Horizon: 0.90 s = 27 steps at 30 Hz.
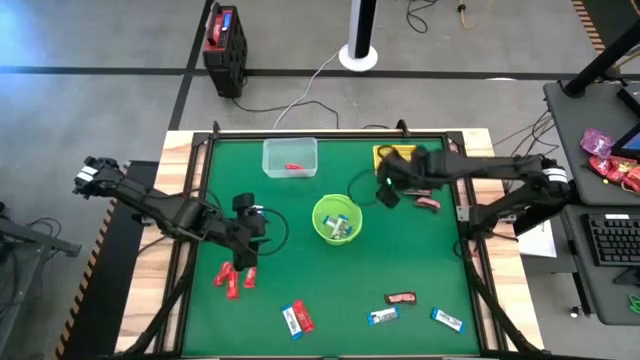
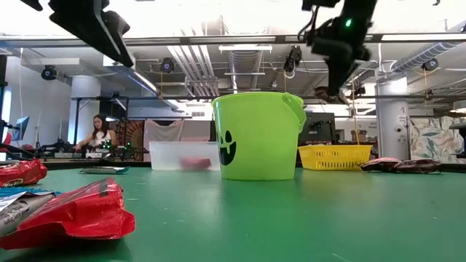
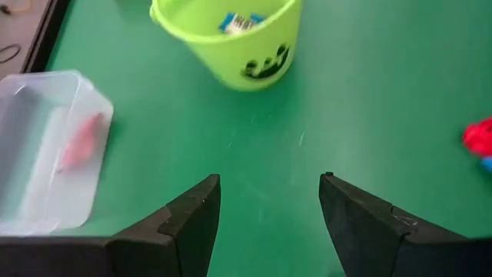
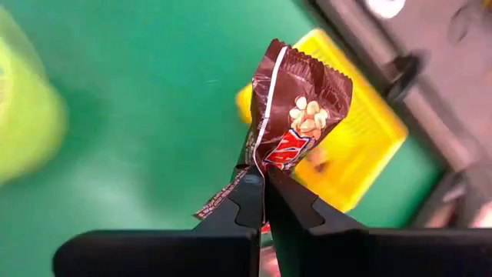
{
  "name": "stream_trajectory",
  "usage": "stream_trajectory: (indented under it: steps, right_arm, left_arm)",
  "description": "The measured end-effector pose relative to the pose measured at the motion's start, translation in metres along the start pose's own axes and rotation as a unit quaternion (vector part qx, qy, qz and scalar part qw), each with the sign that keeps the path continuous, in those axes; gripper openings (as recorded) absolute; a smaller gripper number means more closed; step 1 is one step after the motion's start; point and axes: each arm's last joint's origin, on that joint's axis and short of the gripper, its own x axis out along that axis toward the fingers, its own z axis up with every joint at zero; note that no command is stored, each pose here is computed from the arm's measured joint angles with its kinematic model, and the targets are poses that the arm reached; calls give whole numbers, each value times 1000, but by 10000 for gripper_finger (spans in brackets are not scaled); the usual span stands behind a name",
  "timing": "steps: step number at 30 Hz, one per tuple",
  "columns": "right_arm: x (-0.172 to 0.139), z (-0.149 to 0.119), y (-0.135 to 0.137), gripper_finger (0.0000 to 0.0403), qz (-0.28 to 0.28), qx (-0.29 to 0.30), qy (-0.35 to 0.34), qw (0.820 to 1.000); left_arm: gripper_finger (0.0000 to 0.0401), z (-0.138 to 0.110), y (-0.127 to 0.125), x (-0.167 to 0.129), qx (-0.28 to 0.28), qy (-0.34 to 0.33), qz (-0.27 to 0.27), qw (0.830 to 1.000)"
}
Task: Sort candy by brand, put in halloween buckets
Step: Put the brown chocolate into the yellow bin, then put the white chocolate into the green bucket
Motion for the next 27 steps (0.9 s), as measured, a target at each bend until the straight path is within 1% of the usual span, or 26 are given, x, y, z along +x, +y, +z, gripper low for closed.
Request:
stream_trajectory:
  steps: [2, 5, 8, 11, 15, 18, 23, 27]
  right_arm:
    - [12, 9, -11, 9, -17, -54, 16, 998]
    - [34, 19, -26, 9, -35, -129, 53, 990]
    - [57, 24, -39, 9, -43, -182, 92, 978]
    - [77, 28, -46, 9, -44, -216, 121, 968]
    - [97, 33, -50, 11, -38, -242, 137, 960]
    - [108, 35, -51, 24, -37, -249, 143, 957]
    - [118, 36, -58, 69, -43, -227, 155, 961]
    - [113, 37, -61, 116, -51, -212, 147, 965]
  left_arm:
    - [205, 0, 0, 2, 9, 20, 11, 1000]
    - [205, -3, 2, 8, 34, 55, 28, 998]
    - [202, -7, 5, 15, 52, 90, 36, 994]
    - [198, -12, 9, 22, 74, 119, 37, 989]
    - [191, -13, 15, 26, 92, 136, 11, 986]
    - [188, -12, 22, 27, 94, 141, 15, 985]
    - [188, -13, 30, 29, 106, 154, 4, 982]
    - [187, -17, 35, 34, 116, 168, -6, 979]
